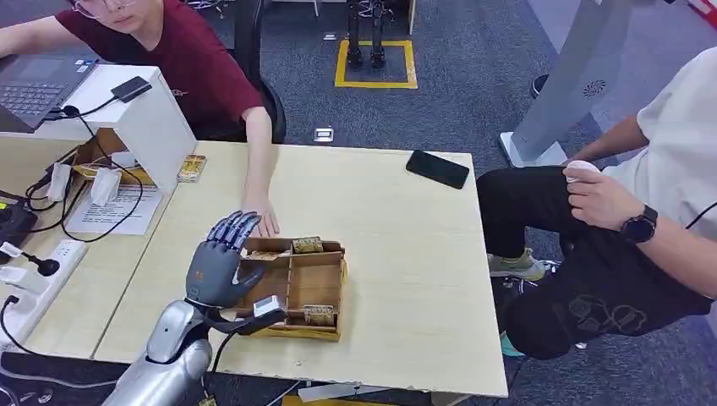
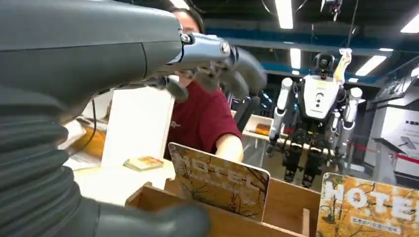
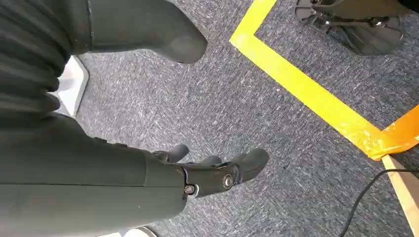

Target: Pass the card to the sensor for recognition and then transmit it.

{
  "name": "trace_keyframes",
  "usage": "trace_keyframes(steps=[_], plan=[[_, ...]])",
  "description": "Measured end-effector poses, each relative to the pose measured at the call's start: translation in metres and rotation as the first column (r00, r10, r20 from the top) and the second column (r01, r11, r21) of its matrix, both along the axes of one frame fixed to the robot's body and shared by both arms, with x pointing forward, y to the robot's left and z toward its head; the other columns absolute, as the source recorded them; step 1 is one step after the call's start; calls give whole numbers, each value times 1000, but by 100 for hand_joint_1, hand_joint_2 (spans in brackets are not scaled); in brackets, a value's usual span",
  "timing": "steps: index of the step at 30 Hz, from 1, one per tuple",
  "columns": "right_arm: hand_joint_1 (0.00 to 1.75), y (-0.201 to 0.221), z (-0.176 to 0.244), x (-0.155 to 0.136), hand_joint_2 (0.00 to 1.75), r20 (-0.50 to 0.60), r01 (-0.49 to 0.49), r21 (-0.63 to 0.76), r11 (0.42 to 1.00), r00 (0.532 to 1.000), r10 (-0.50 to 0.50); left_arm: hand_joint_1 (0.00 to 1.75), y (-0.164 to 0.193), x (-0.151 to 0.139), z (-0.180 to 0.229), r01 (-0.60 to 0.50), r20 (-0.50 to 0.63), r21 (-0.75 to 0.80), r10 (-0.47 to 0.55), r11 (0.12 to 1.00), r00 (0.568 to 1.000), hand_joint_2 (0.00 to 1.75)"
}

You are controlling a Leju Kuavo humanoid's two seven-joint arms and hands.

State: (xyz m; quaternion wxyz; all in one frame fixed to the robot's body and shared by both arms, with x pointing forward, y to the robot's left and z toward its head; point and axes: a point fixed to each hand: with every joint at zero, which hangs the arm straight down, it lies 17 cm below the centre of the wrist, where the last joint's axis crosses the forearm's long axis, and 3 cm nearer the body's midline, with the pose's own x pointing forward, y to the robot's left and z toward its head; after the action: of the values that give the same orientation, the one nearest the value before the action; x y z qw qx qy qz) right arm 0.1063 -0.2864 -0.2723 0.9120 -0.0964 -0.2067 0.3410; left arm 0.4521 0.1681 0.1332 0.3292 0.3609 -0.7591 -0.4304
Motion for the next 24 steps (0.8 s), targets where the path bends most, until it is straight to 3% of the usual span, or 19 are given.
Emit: trace_keyframes(steps=[24], plan=[[0, -2, 2, 6, 175, 19, 20, 2, 1000, 1000, -20, 175, -4, -3, -2, 39, -63, -86, -44, 996, 997, 175]])
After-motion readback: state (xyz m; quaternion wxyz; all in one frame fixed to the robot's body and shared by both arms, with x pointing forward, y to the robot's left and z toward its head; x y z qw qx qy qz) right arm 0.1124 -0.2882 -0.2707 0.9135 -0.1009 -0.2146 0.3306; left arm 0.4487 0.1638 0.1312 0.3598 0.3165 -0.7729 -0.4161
